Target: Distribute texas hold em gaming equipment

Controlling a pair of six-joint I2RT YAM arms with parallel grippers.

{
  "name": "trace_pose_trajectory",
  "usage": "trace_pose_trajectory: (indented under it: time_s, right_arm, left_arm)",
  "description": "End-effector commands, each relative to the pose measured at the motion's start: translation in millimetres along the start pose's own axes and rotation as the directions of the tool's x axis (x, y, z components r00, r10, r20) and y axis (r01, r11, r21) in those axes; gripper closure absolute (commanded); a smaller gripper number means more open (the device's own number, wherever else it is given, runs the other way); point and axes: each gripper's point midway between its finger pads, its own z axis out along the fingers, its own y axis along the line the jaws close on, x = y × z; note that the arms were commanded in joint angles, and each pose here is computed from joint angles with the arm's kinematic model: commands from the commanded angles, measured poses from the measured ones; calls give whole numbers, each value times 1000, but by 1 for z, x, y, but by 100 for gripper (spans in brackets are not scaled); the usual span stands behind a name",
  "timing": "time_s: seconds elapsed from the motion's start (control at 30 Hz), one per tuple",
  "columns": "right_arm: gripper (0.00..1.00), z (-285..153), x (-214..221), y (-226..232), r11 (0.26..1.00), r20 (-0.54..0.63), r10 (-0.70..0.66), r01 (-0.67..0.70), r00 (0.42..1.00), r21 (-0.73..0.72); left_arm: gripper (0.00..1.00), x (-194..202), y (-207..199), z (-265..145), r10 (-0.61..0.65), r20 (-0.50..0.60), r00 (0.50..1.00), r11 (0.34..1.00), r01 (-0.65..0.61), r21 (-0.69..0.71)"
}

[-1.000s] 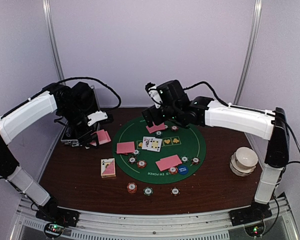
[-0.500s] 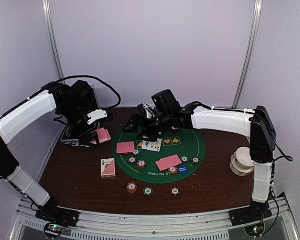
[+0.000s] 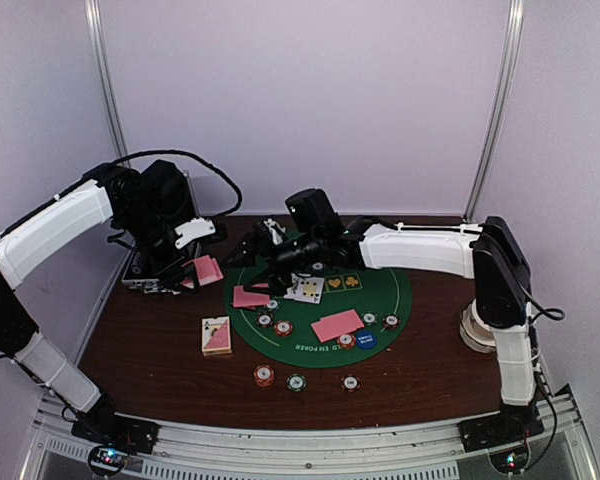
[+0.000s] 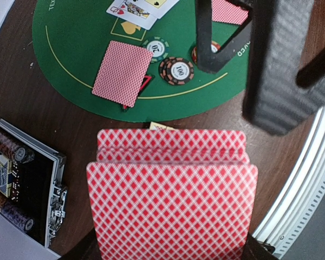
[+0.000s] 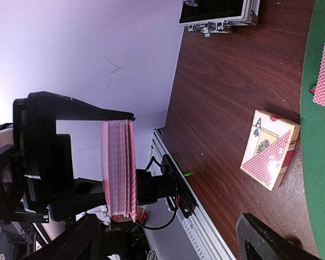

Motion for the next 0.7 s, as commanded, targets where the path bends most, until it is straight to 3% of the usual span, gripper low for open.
trace_pose_trajectory:
  time_s: [0.0, 0.67]
  right_arm:
    - [9, 12, -3, 24, 995, -13, 10, -11, 1000, -95]
    - [15, 56, -4, 40, 971, -53, 63, -74, 997, -228]
  left_arm:
    - [100, -10, 0, -8, 8, 42, 999, 1000, -8, 5]
    - [100, -8, -2, -6, 7, 38, 999, 1000, -7, 13]
